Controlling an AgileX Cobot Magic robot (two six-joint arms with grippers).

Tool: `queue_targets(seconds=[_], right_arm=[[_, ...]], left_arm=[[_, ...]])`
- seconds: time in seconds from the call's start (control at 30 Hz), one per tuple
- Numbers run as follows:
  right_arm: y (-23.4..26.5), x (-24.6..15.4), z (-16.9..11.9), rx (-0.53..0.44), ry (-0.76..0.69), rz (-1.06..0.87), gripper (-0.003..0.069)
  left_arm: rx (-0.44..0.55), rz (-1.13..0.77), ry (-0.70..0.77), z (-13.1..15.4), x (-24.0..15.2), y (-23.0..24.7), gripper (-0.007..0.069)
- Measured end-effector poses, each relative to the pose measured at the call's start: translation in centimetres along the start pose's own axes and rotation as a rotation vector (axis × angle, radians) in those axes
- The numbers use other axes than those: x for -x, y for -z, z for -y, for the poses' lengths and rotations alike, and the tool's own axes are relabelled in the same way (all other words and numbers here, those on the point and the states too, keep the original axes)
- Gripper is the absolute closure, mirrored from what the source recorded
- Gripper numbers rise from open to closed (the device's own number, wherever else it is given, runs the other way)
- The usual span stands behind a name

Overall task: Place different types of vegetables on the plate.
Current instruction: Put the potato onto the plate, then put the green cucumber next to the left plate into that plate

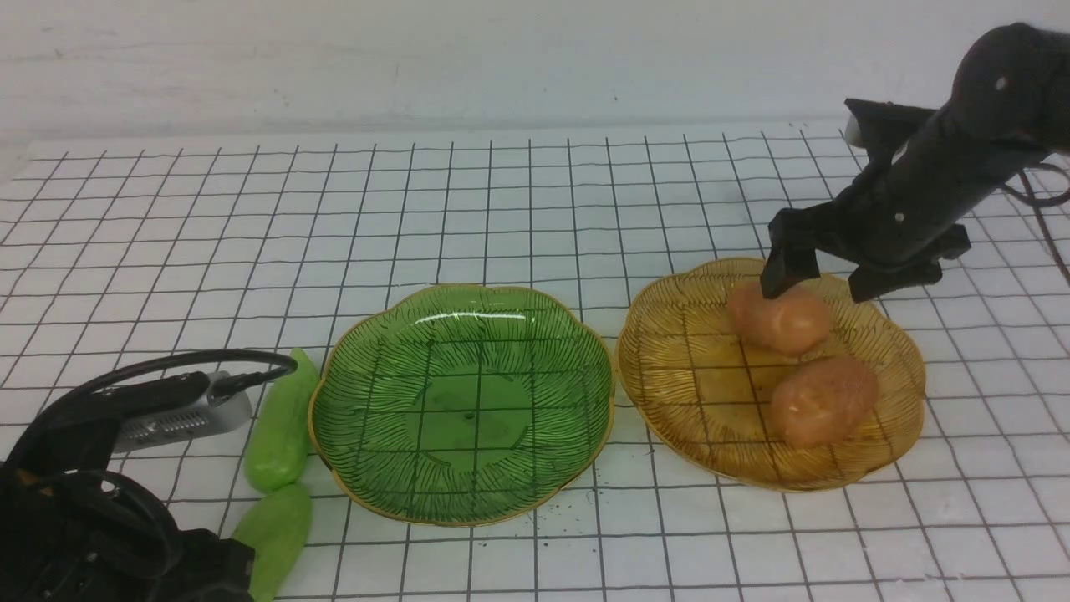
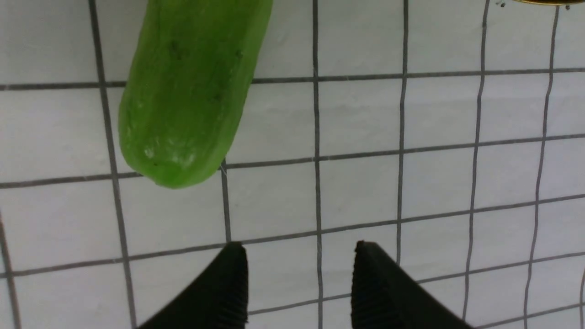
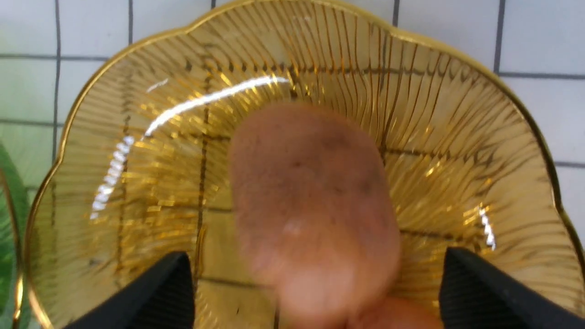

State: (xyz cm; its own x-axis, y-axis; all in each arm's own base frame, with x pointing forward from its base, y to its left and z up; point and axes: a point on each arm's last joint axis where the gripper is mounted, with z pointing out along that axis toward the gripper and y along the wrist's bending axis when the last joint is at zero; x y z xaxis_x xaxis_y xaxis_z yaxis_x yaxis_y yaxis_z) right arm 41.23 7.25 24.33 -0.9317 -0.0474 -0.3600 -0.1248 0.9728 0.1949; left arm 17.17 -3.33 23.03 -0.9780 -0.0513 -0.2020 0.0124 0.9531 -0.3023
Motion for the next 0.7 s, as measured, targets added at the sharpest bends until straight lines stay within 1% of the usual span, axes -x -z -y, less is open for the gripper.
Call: queue_targets(seconds=[0.13,0.17,0.2,0.23,0.27,0.3,0.37,0.43,0.47,0.5,0.53,0.57,0.6,0.7], right_arm=[[1.9,0.8,-0.4,0.0,0.023,-0.031,0.0005],[3.4,1.5,-0.7,-0.001,0.039,-0.032,0.0061],[3.8,1.8,-0.8,-0.005,0.045,-0.024,0.0083],[4.4,2.1,-0.9,-0.01,0.053,-0.005,0.0131],[4.7,2.1,-0.9,-0.011,0.055,0.0,0.0139],[5.5,2.2,-0.9,-0.031,0.07,0.018,0.0216],[6.5,2.1,-1.0,-0.039,0.07,0.032,0.0305],[7.9,1.5,-1.2,-0.035,0.061,0.049,0.0436],[8.5,1.0,-1.4,-0.025,0.057,0.053,0.0472],[9.3,0.1,-1.6,-0.013,0.053,0.056,0.0551],[9.7,0.1,-1.7,-0.009,0.055,0.064,0.0551],[10.1,-0.8,-1.9,0.001,0.05,0.056,0.0599],[11.4,-2.7,-2.4,0.023,0.055,0.05,0.0642],[13.0,-5.7,-3.2,0.048,0.074,0.046,0.0665]], left_arm=[[0.001,0.007,0.0,0.0,0.1,0.0,0.0335],[0.003,0.026,0.0,0.0,0.2,0.0,0.0335],[0.004,0.035,0.0,0.0,0.3,0.0,0.0335],[0.008,0.048,-0.001,-0.1,0.5,0.0,0.0335],[0.01,0.051,-0.003,-0.1,0.5,0.0,0.0335],[0.019,0.056,-0.009,-0.2,0.5,0.0,0.0335],[0.036,0.062,-0.022,-0.3,0.6,0.0,0.0335],[0.046,0.077,-0.028,-0.4,0.7,0.0,0.0335],[0.047,0.085,-0.028,-0.4,0.8,0.0,0.0335],[0.05,0.1,-0.029,-0.4,0.9,0.0,0.033],[0.051,0.102,-0.029,-0.4,0.9,0.0,0.0328],[0.052,0.115,-0.03,-0.5,1.1,0.1,0.032],[0.055,0.147,-0.03,-0.5,1.3,0.1,0.0297],[0.058,0.178,-0.03,-0.5,1.6,0.1,0.0249]])
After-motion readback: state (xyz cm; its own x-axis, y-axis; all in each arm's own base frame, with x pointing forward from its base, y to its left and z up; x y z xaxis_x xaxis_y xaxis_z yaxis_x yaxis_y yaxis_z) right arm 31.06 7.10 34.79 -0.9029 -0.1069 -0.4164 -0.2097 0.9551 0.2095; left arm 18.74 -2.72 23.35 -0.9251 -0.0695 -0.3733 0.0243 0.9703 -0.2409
